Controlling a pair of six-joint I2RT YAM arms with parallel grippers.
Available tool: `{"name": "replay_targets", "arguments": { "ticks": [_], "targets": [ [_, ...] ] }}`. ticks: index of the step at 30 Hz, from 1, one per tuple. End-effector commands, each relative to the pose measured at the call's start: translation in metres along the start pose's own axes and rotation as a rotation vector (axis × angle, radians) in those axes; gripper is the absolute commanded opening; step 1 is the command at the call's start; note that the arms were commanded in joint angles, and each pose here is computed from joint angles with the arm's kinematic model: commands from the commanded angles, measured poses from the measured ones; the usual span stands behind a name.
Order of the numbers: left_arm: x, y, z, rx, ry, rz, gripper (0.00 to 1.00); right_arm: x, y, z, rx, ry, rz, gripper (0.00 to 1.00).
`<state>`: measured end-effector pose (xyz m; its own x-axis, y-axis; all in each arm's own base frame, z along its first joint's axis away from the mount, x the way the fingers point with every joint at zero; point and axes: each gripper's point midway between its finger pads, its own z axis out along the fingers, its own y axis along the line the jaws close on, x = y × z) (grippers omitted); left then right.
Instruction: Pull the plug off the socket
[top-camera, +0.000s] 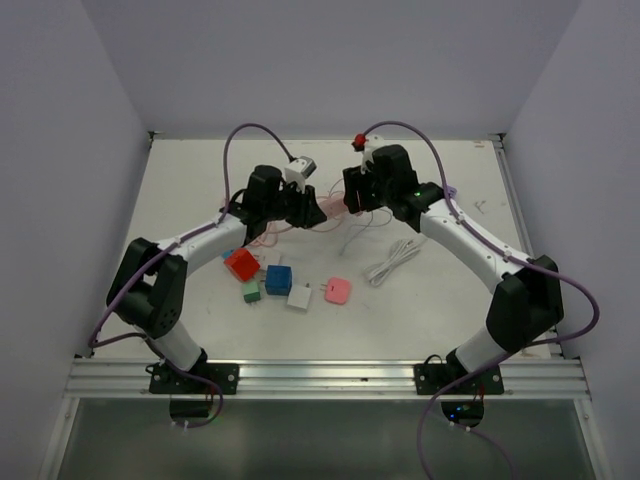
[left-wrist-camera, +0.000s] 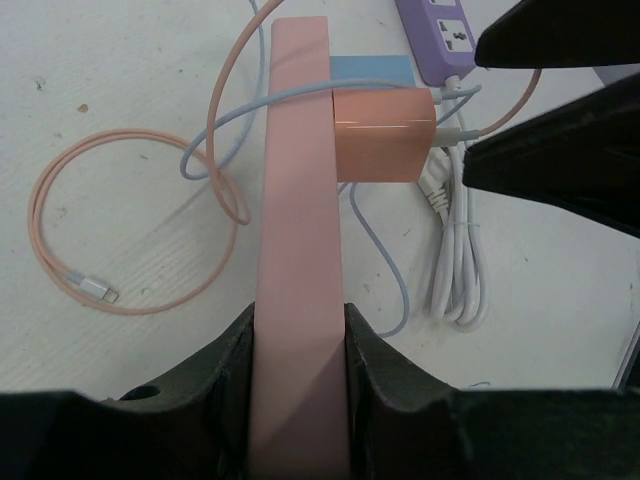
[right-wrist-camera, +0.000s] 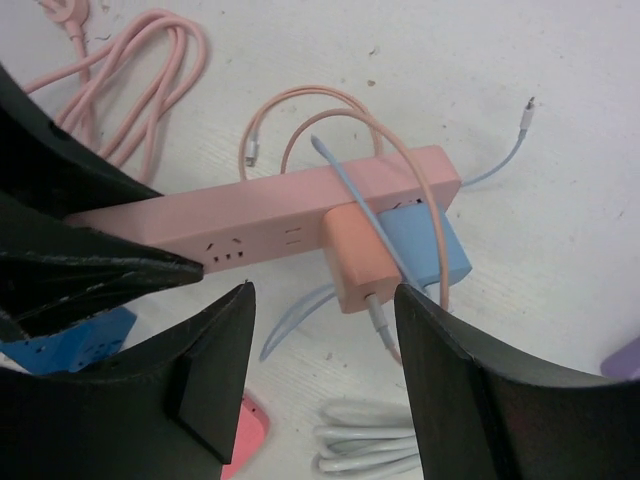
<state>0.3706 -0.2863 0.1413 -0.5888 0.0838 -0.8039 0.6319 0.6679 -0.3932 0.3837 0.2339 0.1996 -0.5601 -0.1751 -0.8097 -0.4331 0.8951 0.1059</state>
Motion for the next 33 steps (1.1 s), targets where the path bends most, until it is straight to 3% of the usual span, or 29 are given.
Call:
{"name": "replay_targets", "arguments": {
  "ticks": [1,16,28,33],
  "targets": [
    [-0.049,-0.032,-0.019,0.088,-0.139,0.107,0.00,-0.013,-0.012,0.001,0.019,-0.015,0.028,0.61],
    [-0.061,-0.045,-0.027,0.127,-0.161,0.137,0.00,0.013,0.001,0.019,-0.108,0.071,0.044,0.53],
    [-0.078,-0.051,-0.033,0.132,-0.224,0.147,0.00,0.045,-0.006,0.028,-0.081,0.188,0.029,0.55],
    [-0.072,-0.046,-0.027,0.120,-0.192,0.131,0.00,0.037,-0.003,0.025,-0.098,0.170,0.015,0.57]
  ]
}}
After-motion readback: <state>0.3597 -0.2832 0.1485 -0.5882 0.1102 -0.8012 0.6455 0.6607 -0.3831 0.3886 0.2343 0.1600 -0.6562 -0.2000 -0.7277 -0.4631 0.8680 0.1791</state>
